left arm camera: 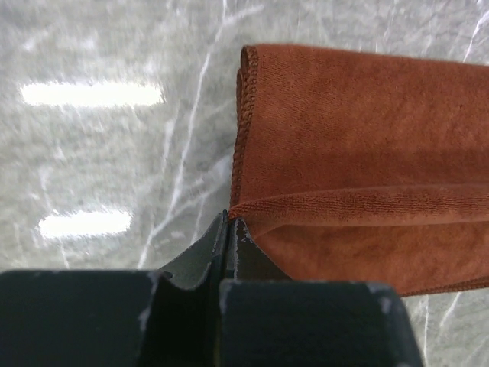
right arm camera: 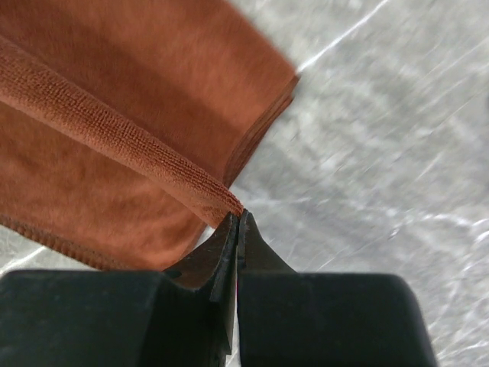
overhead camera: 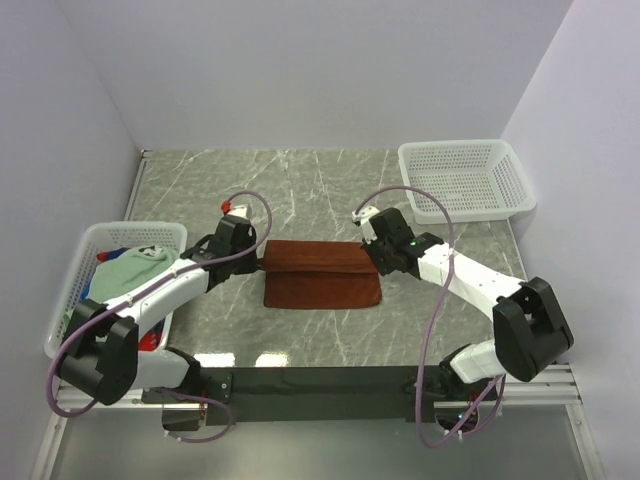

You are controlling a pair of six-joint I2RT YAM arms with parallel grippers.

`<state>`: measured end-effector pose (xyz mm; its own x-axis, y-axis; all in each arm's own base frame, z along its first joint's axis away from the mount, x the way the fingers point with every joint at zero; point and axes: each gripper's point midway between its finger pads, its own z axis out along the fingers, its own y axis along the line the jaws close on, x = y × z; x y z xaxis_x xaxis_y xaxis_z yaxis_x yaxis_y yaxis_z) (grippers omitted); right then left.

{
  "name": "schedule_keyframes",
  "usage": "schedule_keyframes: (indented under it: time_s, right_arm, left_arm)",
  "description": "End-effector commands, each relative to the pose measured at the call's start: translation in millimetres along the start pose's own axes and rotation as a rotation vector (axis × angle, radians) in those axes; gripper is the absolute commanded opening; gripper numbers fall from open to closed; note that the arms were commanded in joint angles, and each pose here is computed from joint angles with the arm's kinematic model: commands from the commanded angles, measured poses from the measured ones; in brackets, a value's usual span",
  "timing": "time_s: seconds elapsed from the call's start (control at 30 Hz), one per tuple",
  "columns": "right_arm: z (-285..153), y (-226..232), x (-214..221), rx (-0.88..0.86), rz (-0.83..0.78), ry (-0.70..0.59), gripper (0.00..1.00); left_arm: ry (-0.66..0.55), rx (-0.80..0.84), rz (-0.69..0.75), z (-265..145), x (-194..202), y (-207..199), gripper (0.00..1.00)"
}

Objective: Fold and stack the towels
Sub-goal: Fold the towel

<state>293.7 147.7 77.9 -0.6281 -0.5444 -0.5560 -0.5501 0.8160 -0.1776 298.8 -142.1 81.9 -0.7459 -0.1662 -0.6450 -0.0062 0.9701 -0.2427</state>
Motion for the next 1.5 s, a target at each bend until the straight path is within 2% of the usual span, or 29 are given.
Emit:
schedule_keyframes:
  time_s: [0.0,0.4,0.8,0.97,1.2,1.47]
  right_arm:
    - [4,-4,16,0.051,0.045,0.058,0.0]
    - [15,-2,28,0.074,0.073,0.103,0.0]
    - [-8,-11,0,0.111,0.094,0.003,0.0]
    - [-20,-14,-5,0.124,0.098,-0.021,0.0]
    - [-20,-8,4,0.104,0.097,0.004,0.0]
    - [1,5,24,0.075,0.089,0.124,0.0]
  left_arm:
    - [-0.009,0.01,-0.047,-6,3,-3,0.01]
    - [0.063,0.03,-0.065,-4,39,-8,0.01]
    - [-0.029,0.038,-0.073,-37,2,-15,0.01]
    - [-0.025,0.047,-0.077,-46,4,-16,0.01]
    - [0.027,0.036,-0.087,-40,31,-6,0.01]
    - [0.129,0.026,-0.093,-10,67,-4,0.01]
